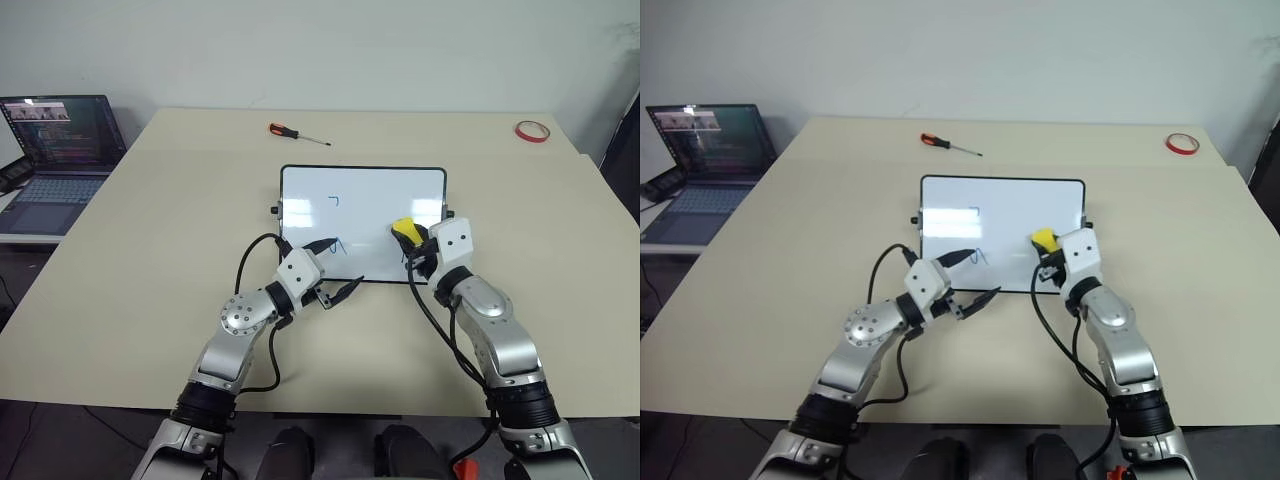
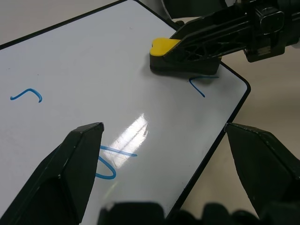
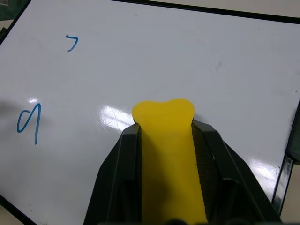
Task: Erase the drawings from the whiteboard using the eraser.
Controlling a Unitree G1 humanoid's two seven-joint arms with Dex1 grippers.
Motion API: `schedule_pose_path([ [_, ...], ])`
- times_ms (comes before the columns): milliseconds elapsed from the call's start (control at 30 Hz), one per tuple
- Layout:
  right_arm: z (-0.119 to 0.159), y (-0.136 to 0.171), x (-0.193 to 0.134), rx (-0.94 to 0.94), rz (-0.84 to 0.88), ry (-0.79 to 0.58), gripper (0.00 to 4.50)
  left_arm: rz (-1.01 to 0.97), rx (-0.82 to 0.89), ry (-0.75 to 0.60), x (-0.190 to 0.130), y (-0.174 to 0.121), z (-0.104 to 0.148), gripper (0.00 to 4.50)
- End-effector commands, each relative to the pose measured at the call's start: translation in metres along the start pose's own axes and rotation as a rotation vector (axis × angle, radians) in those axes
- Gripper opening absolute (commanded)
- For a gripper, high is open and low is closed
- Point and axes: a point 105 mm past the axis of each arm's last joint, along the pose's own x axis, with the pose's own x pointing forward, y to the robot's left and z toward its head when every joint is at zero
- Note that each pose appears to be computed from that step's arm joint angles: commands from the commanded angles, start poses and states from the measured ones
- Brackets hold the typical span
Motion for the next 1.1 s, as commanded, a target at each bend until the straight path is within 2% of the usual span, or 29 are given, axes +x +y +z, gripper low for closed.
schedule_pose_path([
  [33,-0.006,0.005,0.002,-0.008,0.024,0.028,1.16,0.013,0.033,-0.045,0.002,0.004,0.012,4.50],
  [300,-0.018,-0.009,-0.001,-0.041,-0.037,0.125,1.16,0.007,0.039,-0.048,0.004,0.007,0.013,4.50],
  [467,-0.036,-0.016,-0.019,-0.085,-0.047,0.222,1.16,0.005,0.042,-0.049,0.004,0.007,0.013,4.50],
  [567,-0.050,-0.020,-0.041,-0.098,-0.047,0.300,1.16,0.006,0.041,-0.052,0.005,0.008,0.013,4.50],
  [767,-0.057,-0.022,-0.061,-0.100,-0.040,0.359,1.16,0.004,0.029,-0.050,0.003,0.004,0.010,4.50],
  [933,-0.050,-0.025,-0.060,-0.095,-0.050,0.341,1.16,-0.008,0.011,-0.049,0.002,-0.002,0.007,4.50],
  [1100,-0.016,-0.017,-0.036,-0.069,-0.025,0.162,1.16,-0.023,0.002,-0.047,0.000,-0.006,0.004,4.50],
])
